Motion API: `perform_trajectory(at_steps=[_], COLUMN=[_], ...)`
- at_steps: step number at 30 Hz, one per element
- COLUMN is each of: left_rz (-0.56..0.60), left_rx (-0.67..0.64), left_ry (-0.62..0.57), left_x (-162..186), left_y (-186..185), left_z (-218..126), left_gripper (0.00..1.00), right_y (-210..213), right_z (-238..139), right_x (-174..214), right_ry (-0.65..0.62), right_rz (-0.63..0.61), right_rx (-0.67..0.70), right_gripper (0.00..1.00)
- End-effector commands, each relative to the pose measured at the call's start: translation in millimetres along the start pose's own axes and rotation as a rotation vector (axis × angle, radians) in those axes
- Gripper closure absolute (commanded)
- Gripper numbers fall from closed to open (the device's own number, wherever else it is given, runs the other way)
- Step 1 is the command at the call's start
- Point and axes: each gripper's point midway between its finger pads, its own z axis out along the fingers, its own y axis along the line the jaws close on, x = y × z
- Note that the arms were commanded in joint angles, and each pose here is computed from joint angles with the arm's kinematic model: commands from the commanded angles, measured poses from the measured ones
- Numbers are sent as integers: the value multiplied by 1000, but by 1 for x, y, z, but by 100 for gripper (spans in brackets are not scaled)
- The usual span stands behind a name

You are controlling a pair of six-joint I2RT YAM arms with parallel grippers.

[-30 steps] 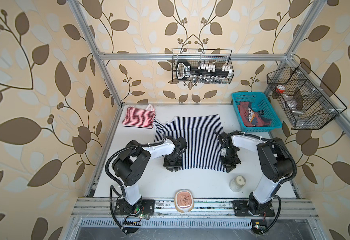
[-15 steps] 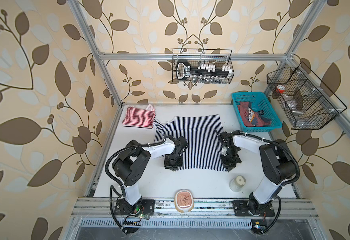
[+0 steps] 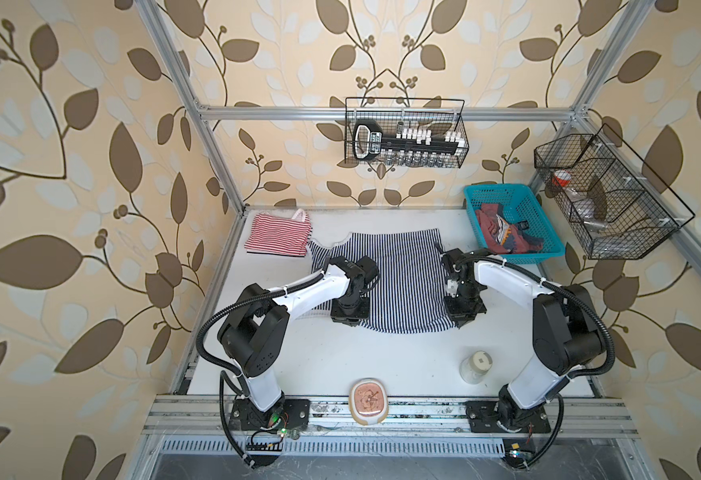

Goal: Fold and stack the tank tops

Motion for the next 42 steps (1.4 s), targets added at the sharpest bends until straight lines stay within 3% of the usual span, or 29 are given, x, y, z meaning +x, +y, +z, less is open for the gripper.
perform_trajectory(at_steps=[1,9,42], left_rz=[26,27,44], left_rx=[-41,-58,-69], left_ry=[-18,-37,2], left_x=[-10,-33,-125], left_y=[9,16,17], left_z=[-15,-25,-9], left_gripper=[100,100,100], right_y=[-8,-14,-37], right_z=[-19,-31,-21], right_x=[-4,-28,-106], right_ry=[-25,-36,54], right_rz=[-8,-26,-56], right_rx=[15,14,-10], right_gripper=[100,100,99])
